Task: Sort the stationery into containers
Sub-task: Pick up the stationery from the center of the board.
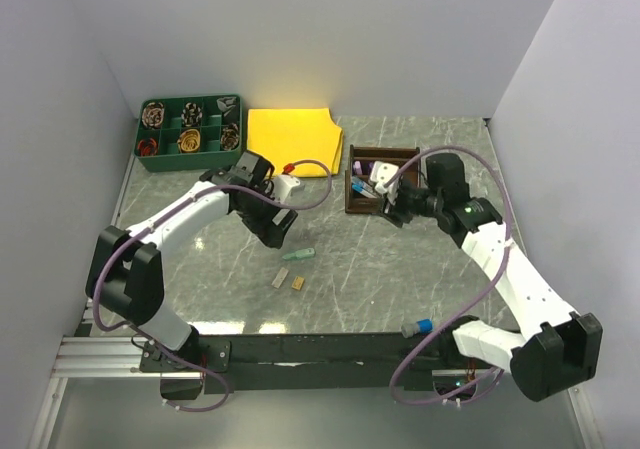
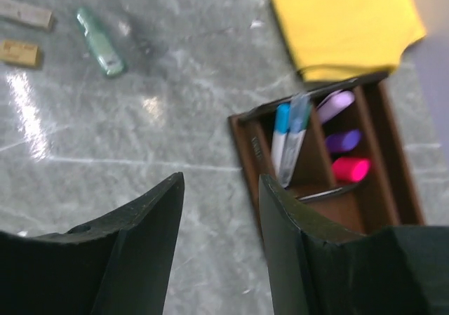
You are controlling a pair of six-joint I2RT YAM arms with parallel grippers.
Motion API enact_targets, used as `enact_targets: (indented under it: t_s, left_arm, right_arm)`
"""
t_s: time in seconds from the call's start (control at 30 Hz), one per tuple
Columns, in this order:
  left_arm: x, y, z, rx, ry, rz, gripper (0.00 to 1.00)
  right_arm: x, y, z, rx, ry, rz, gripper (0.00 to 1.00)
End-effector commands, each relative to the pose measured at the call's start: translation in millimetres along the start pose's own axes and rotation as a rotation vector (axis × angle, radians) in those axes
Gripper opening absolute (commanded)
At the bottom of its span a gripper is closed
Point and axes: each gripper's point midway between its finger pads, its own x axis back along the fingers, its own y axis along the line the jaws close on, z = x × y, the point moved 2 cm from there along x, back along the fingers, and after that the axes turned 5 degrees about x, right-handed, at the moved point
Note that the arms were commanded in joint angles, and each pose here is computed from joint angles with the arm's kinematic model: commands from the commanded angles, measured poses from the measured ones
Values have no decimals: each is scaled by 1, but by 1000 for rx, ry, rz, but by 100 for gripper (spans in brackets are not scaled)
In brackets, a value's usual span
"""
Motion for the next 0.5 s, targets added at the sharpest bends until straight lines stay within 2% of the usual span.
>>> enact_targets:
  t_s: [0.0, 0.17, 0.27, 0.4, 0.43, 0.47]
  left_arm:
    - [3, 8, -21, -28, -105, -43, 90]
    - [2, 17, -21, 7, -109, -76, 89]
    - [25, 46, -22, 170, -159, -112, 91]
    - [57, 115, 1, 474, -226, -169, 94]
    - [62, 125, 5, 502, -238, -183, 95]
    - [65, 133, 9, 533, -249, -203, 96]
  right_arm:
    - [5, 31, 20, -10, 115, -38, 54]
    - [0, 43, 21, 26, 121, -80, 56]
    - [-15, 44, 9, 36, 112, -110, 59]
    - [-45, 46, -11, 62, 122, -161, 60]
    - [-54, 48, -25, 100, 118, -162, 61]
    - [-68, 52, -21, 93, 147, -188, 61]
